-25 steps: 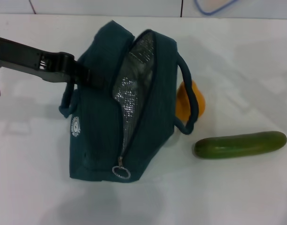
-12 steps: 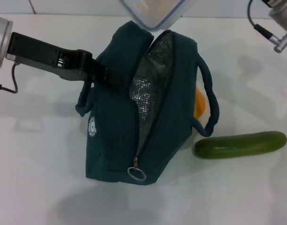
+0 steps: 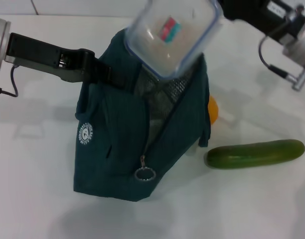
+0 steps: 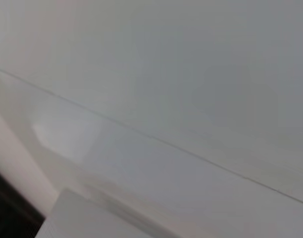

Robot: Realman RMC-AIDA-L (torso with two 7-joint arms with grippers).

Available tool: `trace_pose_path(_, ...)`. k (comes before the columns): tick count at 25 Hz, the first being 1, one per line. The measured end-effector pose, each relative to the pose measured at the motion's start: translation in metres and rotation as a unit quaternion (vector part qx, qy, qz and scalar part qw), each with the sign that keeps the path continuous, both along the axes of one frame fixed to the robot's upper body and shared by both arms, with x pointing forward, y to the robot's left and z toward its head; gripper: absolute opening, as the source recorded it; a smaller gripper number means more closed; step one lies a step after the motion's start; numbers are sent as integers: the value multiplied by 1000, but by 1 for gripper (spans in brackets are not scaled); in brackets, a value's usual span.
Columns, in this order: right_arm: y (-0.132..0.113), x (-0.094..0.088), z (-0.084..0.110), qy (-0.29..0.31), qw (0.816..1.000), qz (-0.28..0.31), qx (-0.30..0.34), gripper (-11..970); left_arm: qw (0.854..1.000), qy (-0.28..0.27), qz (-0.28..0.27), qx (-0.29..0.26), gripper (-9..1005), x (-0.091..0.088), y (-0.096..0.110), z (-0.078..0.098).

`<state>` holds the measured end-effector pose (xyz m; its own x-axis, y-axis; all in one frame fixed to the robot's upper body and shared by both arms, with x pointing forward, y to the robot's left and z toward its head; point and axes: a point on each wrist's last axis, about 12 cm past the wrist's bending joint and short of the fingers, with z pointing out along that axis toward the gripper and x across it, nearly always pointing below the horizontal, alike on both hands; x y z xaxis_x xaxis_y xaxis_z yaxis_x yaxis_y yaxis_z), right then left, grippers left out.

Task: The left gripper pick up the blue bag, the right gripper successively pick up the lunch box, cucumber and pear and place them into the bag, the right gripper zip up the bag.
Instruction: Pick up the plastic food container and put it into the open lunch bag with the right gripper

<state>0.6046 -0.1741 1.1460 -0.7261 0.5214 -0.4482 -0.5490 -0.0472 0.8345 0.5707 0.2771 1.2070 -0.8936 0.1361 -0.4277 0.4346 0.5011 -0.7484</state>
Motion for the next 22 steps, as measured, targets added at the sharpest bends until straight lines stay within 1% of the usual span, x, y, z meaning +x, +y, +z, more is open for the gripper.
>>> trace_pose_path(1,-3,-3,-4,4,1000,-2,-2,107,1000,0,3,0,42,0,1,-1)
trace_pose_path(2,-9,-9,-11,13,1000,-4,-7,107,1000,-1,9,1,42,0,3,-2)
trace_pose_path(7,-9,-17,-21,24,999,10,-32,108,1000,-1,15,0,42,1,4,-3)
trace_pose_path(12,9,-17,-25,24,995,43,-86,108,1000,1,13,-3,41,1,3,-5)
trace_pose_path(18,39,-16,-36,41,985,55,-156,109,1000,1,12,-3,39,0,4,-7)
trace_pose_path(20,46,-18,-39,43,982,63,-174,110,1000,1,12,-4,39,0,4,-7)
trace_pose_path(22,48,-20,-39,41,981,67,-175,110,1000,2,12,-3,39,0,5,-7)
